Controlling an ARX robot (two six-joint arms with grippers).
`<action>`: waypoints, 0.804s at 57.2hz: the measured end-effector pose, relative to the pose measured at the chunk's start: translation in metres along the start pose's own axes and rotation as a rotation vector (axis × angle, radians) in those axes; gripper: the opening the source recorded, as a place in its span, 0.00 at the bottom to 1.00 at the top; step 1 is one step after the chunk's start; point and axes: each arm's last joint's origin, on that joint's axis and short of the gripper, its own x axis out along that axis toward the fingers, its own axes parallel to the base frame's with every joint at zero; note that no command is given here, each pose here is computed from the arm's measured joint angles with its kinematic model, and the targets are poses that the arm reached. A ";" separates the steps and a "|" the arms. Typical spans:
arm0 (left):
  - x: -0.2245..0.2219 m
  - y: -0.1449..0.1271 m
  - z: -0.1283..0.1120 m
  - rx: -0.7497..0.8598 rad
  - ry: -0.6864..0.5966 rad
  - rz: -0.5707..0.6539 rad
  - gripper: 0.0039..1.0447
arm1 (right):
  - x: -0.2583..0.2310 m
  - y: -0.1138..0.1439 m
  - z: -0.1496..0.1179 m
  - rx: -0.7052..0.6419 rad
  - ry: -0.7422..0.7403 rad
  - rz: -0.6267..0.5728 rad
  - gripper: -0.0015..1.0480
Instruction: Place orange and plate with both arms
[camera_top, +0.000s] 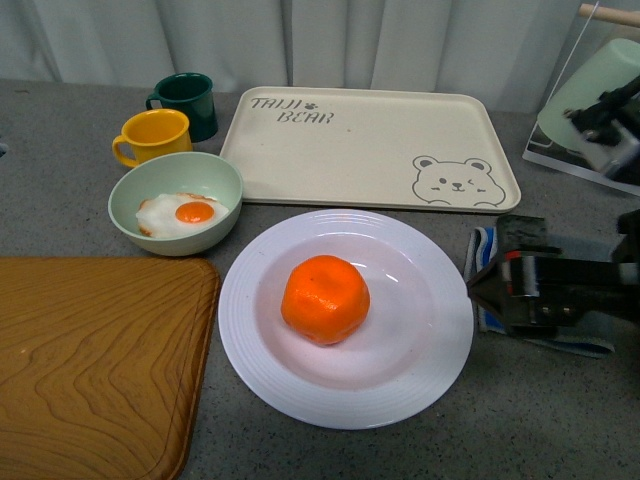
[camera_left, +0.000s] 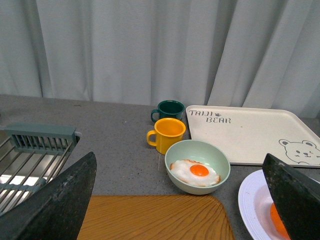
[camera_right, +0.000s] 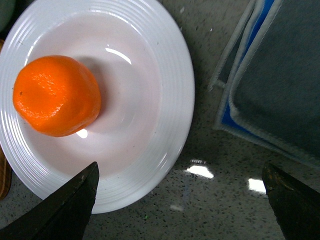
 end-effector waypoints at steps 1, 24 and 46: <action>0.000 0.000 0.000 0.000 0.000 0.000 0.94 | 0.004 0.000 0.001 0.008 0.018 0.001 0.91; 0.000 0.000 0.000 0.000 0.000 0.000 0.94 | 0.048 0.010 0.014 0.218 0.159 -0.058 0.91; 0.000 0.000 0.000 0.000 0.000 0.000 0.94 | 0.082 0.019 0.019 0.336 0.246 -0.104 0.91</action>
